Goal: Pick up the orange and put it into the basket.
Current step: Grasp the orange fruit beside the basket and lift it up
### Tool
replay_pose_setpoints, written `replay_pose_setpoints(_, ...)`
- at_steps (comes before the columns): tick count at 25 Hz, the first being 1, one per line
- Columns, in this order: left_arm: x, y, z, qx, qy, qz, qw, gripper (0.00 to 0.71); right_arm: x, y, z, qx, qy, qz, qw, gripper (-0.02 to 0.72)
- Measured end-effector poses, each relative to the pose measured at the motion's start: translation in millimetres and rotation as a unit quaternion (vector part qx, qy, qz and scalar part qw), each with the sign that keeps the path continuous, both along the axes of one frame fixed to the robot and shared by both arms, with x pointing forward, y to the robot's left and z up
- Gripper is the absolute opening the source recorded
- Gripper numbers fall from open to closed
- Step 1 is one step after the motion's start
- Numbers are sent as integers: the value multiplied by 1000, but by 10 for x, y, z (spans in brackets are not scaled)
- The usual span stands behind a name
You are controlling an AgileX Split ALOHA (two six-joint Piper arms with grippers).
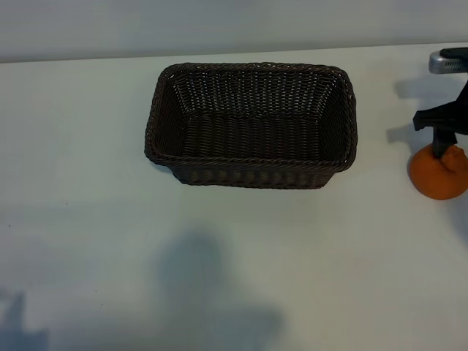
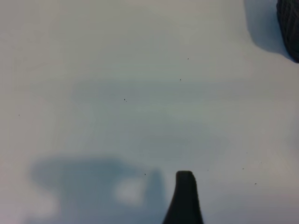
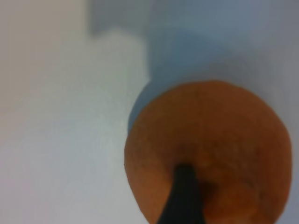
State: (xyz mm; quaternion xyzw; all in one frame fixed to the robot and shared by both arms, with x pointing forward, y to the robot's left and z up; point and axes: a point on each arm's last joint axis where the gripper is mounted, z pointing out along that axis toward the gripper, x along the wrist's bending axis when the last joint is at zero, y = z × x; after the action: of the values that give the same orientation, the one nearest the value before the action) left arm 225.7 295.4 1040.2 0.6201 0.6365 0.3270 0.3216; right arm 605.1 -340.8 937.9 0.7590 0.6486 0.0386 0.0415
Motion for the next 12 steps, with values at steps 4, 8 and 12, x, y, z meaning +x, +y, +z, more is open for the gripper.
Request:
replay_pose_setpoints(4,0,0,0,0,0,0,1000,593,21,3,-101,4,7,-2,1000,570)
replay_pose_setpoints(8,0,0,0,0,0,0,1000,593,7,15,-191,11,22,2,1000,469)
replay_pose_setpoints(12,0,0,0,0,0,0,1000,593,-25,21,-215,13,32,11,999,170)
